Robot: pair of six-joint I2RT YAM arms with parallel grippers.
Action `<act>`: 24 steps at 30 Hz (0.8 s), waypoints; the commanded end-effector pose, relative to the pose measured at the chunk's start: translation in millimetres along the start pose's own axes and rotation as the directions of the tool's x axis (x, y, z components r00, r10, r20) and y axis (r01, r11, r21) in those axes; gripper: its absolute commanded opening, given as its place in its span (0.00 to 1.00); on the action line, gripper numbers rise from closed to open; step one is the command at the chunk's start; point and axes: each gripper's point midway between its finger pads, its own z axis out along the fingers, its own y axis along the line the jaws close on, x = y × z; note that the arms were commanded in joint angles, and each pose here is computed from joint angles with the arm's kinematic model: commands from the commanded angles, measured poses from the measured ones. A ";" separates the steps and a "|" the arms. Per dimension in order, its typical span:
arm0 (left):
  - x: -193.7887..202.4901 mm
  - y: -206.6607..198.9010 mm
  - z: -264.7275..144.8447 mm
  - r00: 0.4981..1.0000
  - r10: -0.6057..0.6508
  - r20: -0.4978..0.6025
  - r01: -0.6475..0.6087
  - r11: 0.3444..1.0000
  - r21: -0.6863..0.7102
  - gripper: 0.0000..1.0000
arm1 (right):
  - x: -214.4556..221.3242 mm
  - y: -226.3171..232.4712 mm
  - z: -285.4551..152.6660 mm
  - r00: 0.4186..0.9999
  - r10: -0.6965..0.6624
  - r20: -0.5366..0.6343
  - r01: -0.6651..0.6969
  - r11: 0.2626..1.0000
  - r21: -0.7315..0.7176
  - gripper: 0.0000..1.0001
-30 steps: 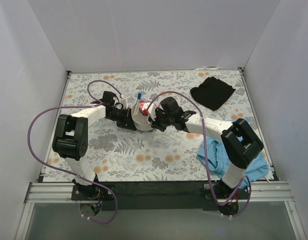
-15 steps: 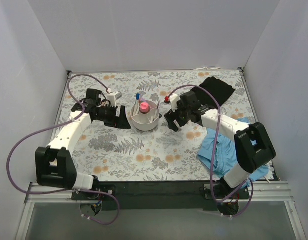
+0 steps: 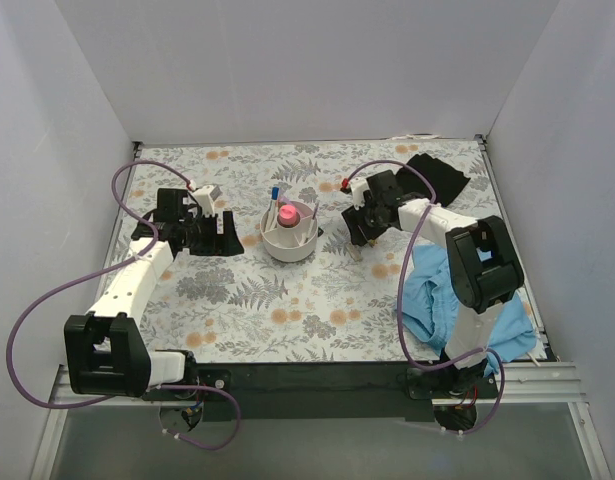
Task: Sort the stationery into containers
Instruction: Pick up the stationery from the center of the board.
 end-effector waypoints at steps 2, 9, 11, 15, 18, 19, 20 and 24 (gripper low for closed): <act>-8.3 6.1 -3.9 0.999 -0.004 0.052 0.005 1.000 -0.022 0.73 | -13.1 2.4 0.1 1.000 -0.003 0.030 0.004 0.999 -0.035 0.57; -6.5 11.2 -5.0 0.998 -0.004 0.060 0.007 0.999 -0.035 0.73 | -11.2 17.7 -2.6 0.999 -0.024 0.034 0.027 0.996 -0.087 0.50; -5.5 10.5 -4.4 0.998 -0.011 0.059 0.012 1.000 -0.028 0.73 | -14.1 22.3 -3.5 0.999 -0.023 0.041 0.027 0.995 -0.100 0.49; -5.3 10.6 -5.4 0.998 -0.010 0.061 0.011 1.000 -0.029 0.73 | -14.0 34.7 0.3 0.999 -0.034 0.036 0.038 0.992 -0.120 0.49; -4.9 10.0 -6.2 0.998 -0.006 0.062 0.008 1.000 -0.028 0.73 | -8.2 40.2 5.2 0.999 -0.045 0.018 0.047 0.991 -0.122 0.50; -3.7 10.2 -5.7 0.998 -0.009 0.059 0.010 1.000 -0.028 0.73 | -7.6 40.4 6.5 0.999 -0.046 0.015 0.047 0.992 -0.119 0.50; -3.9 10.1 -6.0 0.998 -0.008 0.060 0.010 1.000 -0.028 0.73 | -3.7 41.9 9.5 0.999 -0.050 0.004 0.051 0.992 -0.114 0.50; -1.4 9.2 -7.2 0.998 -0.011 0.058 0.013 1.000 -0.026 0.73 | 0.8 37.2 15.7 1.000 -0.028 -0.014 0.026 0.997 -0.078 0.50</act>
